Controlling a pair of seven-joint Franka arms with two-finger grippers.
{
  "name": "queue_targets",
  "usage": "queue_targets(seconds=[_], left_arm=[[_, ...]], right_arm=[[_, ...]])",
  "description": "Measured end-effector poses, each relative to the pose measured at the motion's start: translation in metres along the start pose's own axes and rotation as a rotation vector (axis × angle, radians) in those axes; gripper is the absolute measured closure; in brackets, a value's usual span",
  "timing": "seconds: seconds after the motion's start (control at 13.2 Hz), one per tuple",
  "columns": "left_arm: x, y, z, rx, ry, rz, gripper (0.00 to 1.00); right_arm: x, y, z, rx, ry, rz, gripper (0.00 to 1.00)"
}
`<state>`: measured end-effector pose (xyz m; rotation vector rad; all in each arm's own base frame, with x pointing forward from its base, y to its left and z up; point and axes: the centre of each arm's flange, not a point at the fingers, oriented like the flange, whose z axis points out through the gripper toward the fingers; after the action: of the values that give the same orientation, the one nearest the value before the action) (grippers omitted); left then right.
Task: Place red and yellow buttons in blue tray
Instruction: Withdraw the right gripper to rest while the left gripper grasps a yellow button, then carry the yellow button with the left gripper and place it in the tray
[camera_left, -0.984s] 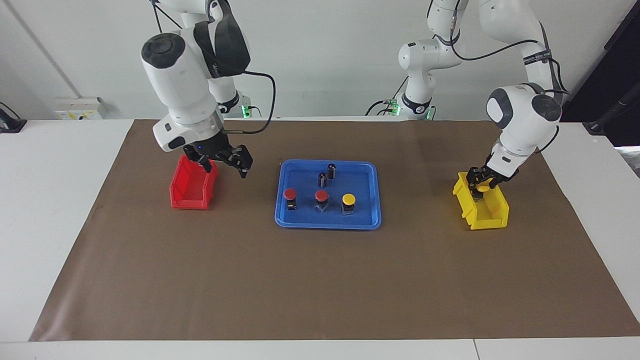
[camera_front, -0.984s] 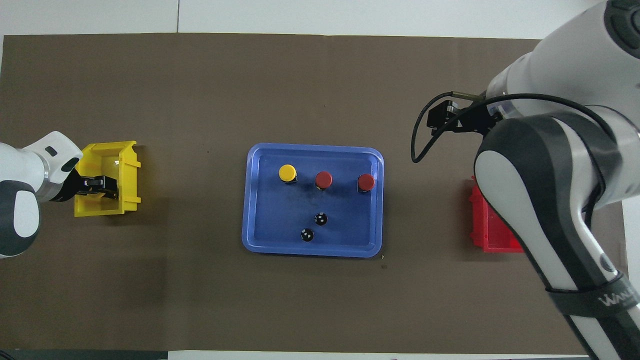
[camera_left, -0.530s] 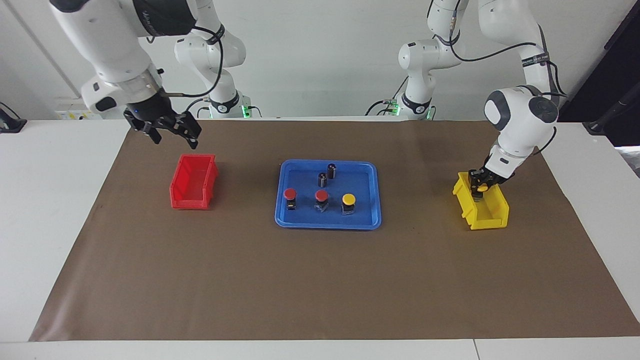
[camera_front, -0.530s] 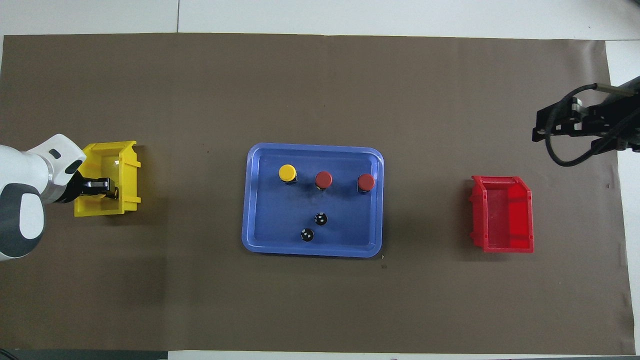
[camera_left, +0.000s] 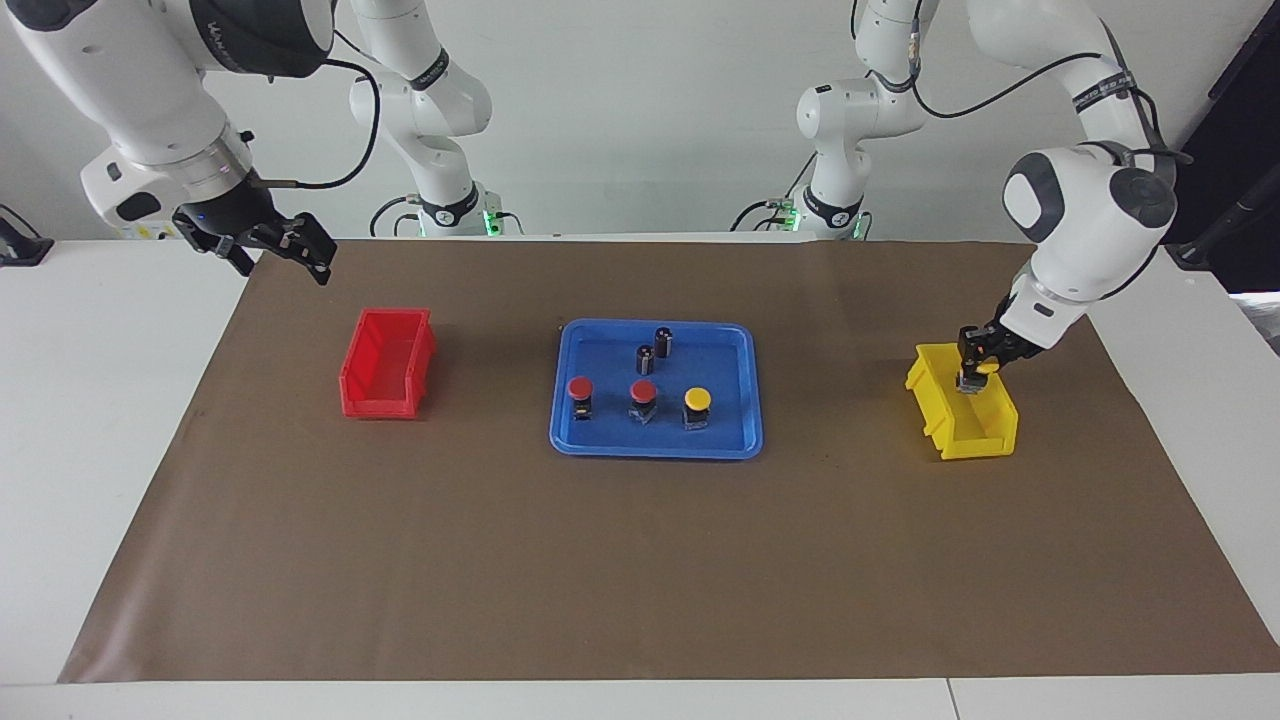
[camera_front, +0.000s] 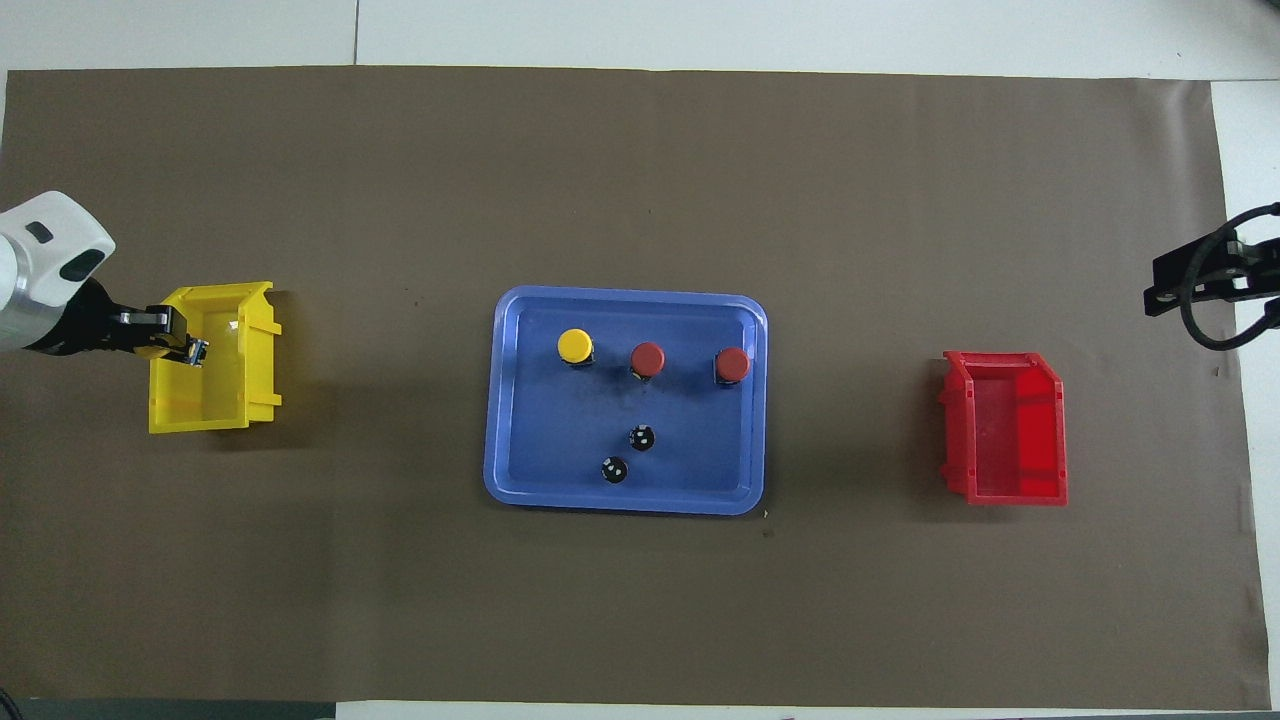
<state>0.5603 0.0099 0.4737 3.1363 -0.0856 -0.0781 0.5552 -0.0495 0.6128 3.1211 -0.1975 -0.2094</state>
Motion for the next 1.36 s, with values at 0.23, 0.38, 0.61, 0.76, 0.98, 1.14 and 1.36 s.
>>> queue_targets(seconds=[0.23,0.38,0.61,0.76,0.98,1.14,1.36], left_arm=[[0.008,0.087,-0.020,-0.047,0.041,-0.060,0.59],[-0.002,0.186,-0.004,-0.049,0.040,-0.102,0.59],[-0.017,0.281,0.020,-0.064,0.067,-0.108,0.59],[-0.020,0.315,0.050,-0.067,0.066,-0.108,0.59],[-0.023,0.338,0.085,-0.067,0.062,-0.118,0.59],[-0.027,0.338,0.104,-0.070,0.068,-0.119,0.59],[-0.032,0.336,0.121,-0.061,0.055,-0.124,0.59]], right_arm=[[0.000,0.005,0.003,0.006,0.000,-0.003,0.00],[-0.002,0.001,0.010,0.005,-0.003,-0.012,0.00],[-0.005,-0.002,0.011,0.005,-0.001,-0.017,0.00],[-0.005,0.001,0.010,0.006,0.001,-0.012,0.00],[-0.006,0.001,0.011,0.006,-0.001,-0.012,0.00],[-0.006,0.000,0.012,0.005,-0.004,-0.014,0.00],[-0.007,-0.002,0.013,0.005,-0.004,-0.018,0.00]])
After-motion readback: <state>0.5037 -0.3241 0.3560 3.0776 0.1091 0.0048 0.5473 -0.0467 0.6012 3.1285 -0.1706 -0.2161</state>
